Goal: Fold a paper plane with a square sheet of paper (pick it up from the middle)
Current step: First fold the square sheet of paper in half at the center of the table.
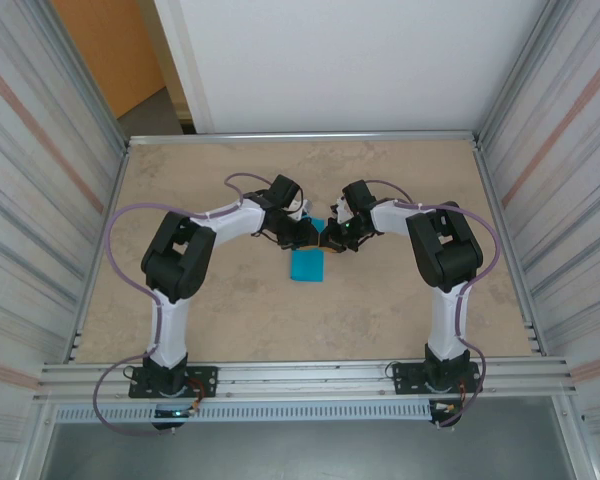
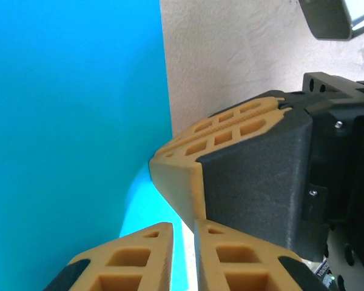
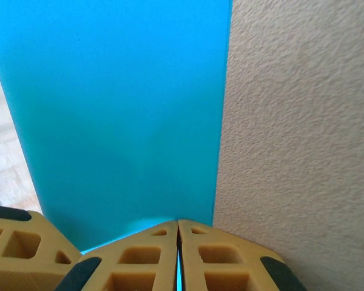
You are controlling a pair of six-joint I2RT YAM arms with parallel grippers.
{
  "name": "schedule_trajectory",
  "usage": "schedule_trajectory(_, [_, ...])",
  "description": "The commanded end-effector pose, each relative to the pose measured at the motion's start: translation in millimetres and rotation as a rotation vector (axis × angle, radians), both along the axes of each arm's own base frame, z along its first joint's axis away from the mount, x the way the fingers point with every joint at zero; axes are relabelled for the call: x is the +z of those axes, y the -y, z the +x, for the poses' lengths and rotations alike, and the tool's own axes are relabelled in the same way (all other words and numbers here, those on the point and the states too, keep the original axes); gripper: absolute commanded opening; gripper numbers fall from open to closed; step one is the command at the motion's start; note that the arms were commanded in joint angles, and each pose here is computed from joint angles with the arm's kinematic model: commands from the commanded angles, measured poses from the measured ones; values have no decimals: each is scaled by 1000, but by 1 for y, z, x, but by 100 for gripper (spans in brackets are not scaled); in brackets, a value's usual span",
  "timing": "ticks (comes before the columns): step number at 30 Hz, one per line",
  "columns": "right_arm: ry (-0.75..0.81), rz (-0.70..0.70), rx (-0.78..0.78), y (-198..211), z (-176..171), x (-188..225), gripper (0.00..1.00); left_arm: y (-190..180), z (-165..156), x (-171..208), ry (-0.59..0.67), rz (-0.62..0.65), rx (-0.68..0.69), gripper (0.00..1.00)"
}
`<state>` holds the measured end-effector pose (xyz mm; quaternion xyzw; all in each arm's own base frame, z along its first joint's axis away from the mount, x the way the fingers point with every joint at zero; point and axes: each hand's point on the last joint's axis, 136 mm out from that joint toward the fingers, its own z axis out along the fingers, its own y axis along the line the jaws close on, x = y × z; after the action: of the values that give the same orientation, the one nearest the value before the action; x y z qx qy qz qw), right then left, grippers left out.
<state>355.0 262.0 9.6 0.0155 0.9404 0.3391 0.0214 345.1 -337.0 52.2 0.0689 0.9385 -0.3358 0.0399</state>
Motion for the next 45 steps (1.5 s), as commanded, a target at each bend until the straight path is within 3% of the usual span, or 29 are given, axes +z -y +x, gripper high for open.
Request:
schedule_trajectory(1, [-198,-292,-7,47,-51,-78,11,-7,-3,-13,-38,43,-9,18])
schedule_trajectory(17, [-242,-380,13,62,-63,-88,10,-32,-5,-48,-117,59,20,15])
schedule_trajectory(28, [-268,-456,16,76,-68,-96,10,-75,-8,-62,-170,61,87,16])
schedule_trajectory(36, [-273,-462,16,78,-67,-95,10,-100,4,-31,-128,-25,154,16])
schedule_trajectory(41, [-267,-451,17,76,-66,-92,10,-83,16,11,-37,-141,134,16])
schedule_trajectory(45, [-264,-445,17,74,-64,-92,10,-54,15,22,-5,-190,81,17])
